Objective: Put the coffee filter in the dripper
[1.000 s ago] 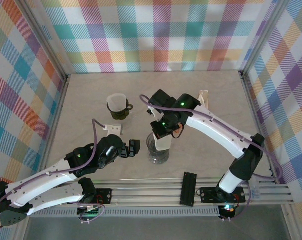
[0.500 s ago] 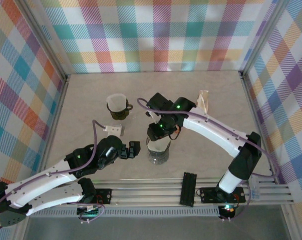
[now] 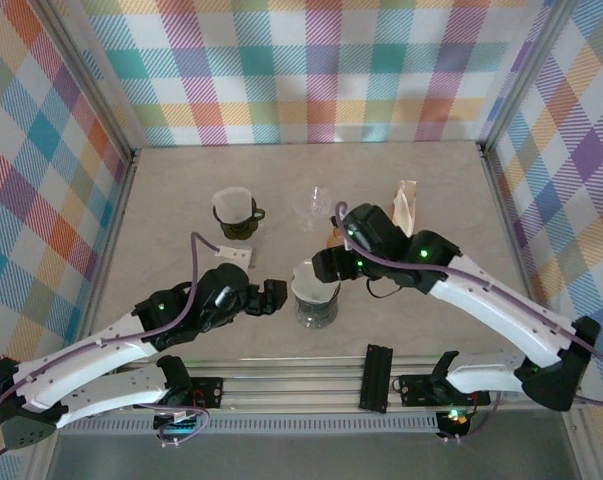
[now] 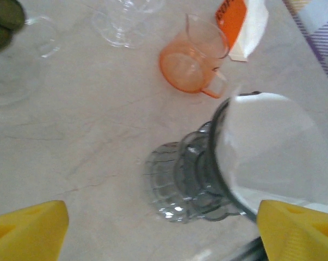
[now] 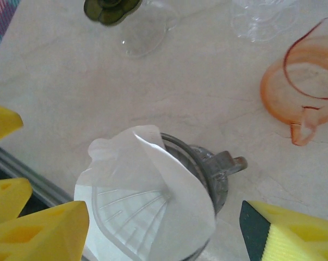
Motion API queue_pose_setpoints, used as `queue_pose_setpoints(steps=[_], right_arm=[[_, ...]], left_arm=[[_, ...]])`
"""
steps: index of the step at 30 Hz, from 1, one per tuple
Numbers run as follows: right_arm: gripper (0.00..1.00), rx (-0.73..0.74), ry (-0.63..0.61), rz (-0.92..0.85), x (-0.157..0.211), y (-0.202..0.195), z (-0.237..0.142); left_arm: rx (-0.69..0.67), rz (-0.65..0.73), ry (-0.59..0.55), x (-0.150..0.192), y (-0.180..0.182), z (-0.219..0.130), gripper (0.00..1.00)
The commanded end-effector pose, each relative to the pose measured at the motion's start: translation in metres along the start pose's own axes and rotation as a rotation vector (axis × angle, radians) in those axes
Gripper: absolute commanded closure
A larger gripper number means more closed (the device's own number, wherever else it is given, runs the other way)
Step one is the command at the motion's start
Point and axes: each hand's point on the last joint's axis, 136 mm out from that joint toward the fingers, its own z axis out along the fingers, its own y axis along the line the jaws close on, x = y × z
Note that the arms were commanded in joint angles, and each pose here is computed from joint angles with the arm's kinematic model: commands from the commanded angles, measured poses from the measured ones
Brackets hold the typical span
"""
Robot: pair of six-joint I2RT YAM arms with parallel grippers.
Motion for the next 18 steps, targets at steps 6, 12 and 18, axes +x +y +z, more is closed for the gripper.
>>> queue_pose_setpoints(steps=[6, 12, 18], right_arm=[[0.26, 0.109, -0.025, 0.067, 0.016, -0.029, 0.007], [0.27, 0.102, -0.029, 0.087, 0.023, -0.032, 0.01], [0.27, 0.116, -0.005, 0.094, 0.032, -0.036, 0.015]], left_arm=[[0.186, -0.09, 0.038, -0.012, -0.036, 0.021, 0.33], [0.258, -0.14, 0.02, -0.014, -0.039, 0.027, 0.23], [0.23, -0.163, 0.057, -0.006, -0.033, 0.04, 0.35]])
